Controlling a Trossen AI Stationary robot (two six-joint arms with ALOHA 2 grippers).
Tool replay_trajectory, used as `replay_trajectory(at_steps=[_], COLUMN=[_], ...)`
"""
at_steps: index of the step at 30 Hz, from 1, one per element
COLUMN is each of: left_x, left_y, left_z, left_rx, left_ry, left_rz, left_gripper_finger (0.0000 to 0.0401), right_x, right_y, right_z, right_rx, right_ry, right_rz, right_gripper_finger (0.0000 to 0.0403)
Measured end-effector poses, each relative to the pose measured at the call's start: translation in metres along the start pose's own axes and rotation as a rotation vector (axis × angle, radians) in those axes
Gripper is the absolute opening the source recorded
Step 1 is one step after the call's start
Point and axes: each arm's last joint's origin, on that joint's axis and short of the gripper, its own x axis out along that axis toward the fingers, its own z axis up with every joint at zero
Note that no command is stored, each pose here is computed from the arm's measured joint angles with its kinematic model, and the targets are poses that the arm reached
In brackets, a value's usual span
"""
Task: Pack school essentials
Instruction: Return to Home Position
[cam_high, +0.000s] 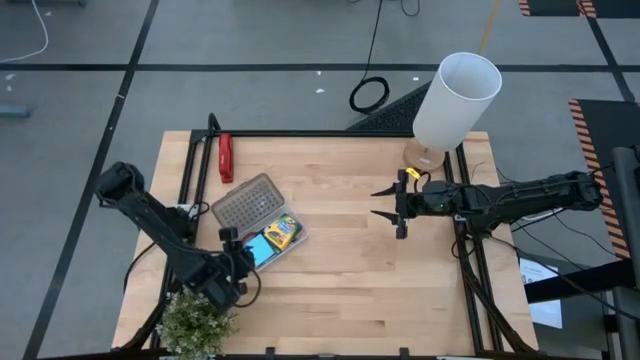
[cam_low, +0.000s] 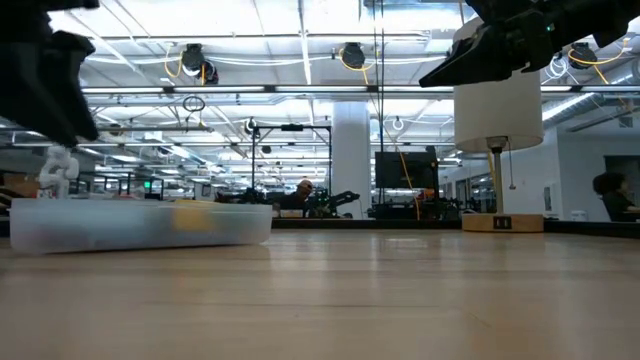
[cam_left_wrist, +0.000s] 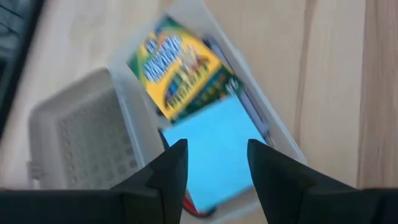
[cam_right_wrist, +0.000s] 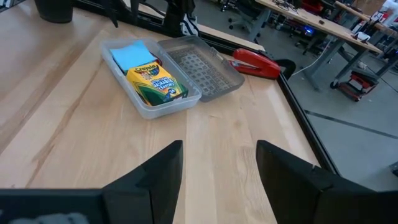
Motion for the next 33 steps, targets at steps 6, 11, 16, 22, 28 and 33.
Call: replay_trajectory(at_steps=[6, 11, 16, 22, 28, 33], left_x=[-0.007, -0.015, -0.022, -0.028, -0.026, -0.019], left_y=[0.011, 0.029, 0.064, 0.104, 0.131, 0.145], left_z=[0.016, 0.042, 0.063, 0.070, 0.053, 0.029], left_rx=[-0.005, 0.093, 0.153, 0.163, 0.163, 0.102], left_ry=[-0.141, -0.281, -0.391, -0.613, -0.824, -0.885], left_rz=[-0.013, -0.062, -0.082, -0.168, -0.186, -0.179], left_gripper_finger=[0.0154, 0.0096, 0.0027, 0.0011, 0.0003, 0.0013], right_x=[0.000, 0.000, -0.001, -0.016, -0.034, -0.041], right_y=[0.000, -0.002, -0.003, -0.007, -0.011, -0.011], right_z=[0.002, 0.007, 0.009, 0.013, 0.015, 0.011], right_rx=[0.006, 0.016, 0.001, -0.054, -0.042, -0.045], right_ry=[-0.015, -0.076, -0.093, -0.128, -0.163, -0.133], right_rz=[-0.004, -0.021, -0.027, -0.044, -0.054, -0.043], right_gripper_finger=[0.0199, 0.0176, 0.0106, 0.0008, 0.0007, 0.0002])
